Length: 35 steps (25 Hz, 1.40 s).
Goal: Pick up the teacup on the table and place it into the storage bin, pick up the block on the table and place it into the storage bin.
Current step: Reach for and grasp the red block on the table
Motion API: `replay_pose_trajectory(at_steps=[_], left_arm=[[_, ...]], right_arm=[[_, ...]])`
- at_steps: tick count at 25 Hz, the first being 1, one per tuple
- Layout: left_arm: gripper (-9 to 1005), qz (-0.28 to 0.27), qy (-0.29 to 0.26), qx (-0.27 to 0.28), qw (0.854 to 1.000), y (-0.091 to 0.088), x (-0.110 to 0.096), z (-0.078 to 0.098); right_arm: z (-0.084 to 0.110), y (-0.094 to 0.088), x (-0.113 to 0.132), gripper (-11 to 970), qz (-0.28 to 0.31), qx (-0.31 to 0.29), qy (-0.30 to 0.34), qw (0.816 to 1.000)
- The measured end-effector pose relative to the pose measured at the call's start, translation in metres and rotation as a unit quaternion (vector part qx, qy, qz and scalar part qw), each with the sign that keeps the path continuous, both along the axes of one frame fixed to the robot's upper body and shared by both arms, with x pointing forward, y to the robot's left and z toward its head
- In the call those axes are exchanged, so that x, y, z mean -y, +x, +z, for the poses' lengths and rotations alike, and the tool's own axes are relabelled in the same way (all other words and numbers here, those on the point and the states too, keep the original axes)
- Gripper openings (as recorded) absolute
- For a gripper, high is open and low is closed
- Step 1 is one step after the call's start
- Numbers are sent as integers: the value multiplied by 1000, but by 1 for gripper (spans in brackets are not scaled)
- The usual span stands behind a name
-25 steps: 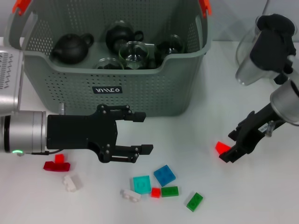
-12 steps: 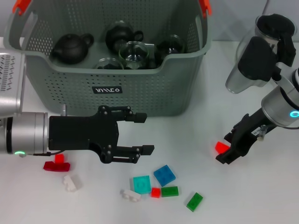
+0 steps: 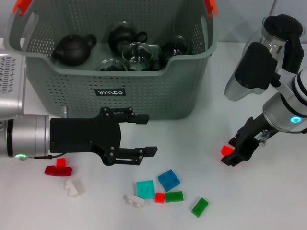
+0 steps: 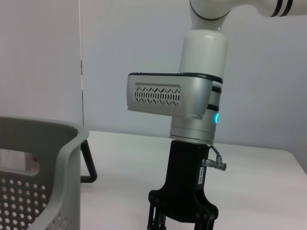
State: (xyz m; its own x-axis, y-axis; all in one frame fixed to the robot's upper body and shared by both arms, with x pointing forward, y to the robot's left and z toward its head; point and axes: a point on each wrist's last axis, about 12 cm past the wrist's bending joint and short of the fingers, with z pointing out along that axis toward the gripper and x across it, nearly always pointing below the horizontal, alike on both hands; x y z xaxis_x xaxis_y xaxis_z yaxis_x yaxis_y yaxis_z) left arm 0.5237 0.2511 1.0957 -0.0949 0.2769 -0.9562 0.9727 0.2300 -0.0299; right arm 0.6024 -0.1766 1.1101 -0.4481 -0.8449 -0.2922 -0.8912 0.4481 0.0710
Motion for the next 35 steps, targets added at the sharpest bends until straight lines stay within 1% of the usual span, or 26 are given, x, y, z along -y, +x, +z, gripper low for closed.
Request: replay_pose_trajectory(at_steps=[4,9,29,34,35], left_arm=[[756,3,-1,-2,1000,0,0,-1],[756,11,-2,-3,1000,1,-1,-2],[752,15,-7,-6,1000,1,-1,-3],[753,17,-7,-7,1000,0,-2,-4],[753,17,-8,-7,1000,0,-2,-4]], right_arm=[[0,1,-1,600,1,1,0,1000],[0,0,-1,600,3,2,-2,1000],[-3,-3,-6,578,10,0,-19,1000],[-5,-4,-8,545,11,2,-30,999],[-5,-4,-9,520,11,1,-33,999]])
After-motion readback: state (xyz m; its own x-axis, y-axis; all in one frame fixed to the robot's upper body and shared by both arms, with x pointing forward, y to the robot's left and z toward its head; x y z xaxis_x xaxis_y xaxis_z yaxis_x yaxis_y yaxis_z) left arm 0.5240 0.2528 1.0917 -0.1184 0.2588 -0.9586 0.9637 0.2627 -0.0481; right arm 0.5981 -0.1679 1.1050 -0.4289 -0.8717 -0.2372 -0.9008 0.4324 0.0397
